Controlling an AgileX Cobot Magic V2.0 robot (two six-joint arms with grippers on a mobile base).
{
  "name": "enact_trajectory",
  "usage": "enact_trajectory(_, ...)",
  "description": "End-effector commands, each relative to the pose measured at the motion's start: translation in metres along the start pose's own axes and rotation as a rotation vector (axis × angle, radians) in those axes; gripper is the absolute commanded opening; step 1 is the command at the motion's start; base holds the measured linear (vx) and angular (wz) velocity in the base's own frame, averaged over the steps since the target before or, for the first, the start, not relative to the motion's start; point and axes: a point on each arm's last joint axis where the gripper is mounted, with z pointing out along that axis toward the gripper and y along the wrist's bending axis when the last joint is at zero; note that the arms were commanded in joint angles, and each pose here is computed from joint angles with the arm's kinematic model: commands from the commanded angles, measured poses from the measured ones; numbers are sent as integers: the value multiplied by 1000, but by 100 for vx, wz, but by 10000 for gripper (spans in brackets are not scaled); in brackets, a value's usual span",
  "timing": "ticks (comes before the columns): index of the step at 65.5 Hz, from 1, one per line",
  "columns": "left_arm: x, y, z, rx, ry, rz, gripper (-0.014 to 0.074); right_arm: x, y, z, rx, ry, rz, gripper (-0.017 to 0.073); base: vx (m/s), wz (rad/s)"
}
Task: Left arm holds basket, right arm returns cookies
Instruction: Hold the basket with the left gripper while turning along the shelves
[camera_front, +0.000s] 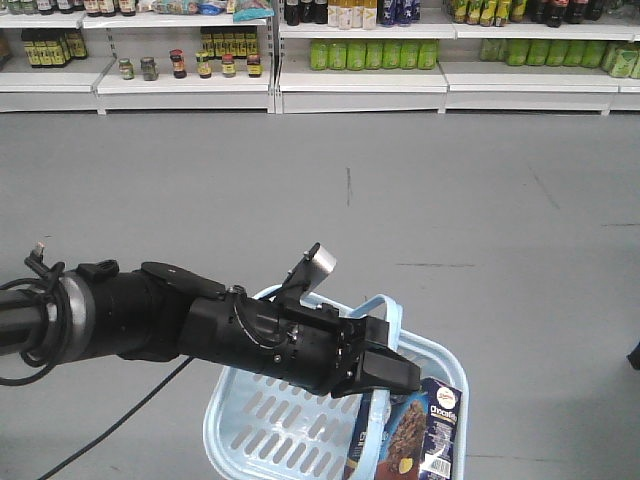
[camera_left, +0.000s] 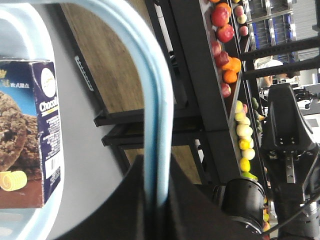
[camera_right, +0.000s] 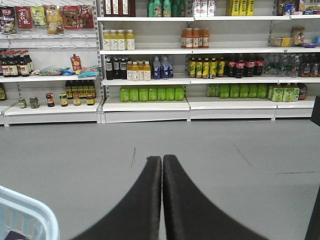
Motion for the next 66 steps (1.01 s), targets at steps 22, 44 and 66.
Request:
enact_trajectory(22, -7, -32, -10, 136, -56, 4, -8, -7, 0, -1, 0, -88, -11, -8, 43, -3)
enact_trajectory(44, -7, -32, -10, 136, -56, 4, -8, -7, 0, -1, 0, -88, -11, -8, 41, -2)
enact_trajectory(66, -7, -32, -10, 136, -56, 4, -8, -7, 0, -1, 0, -88, -11, -8, 39, 3)
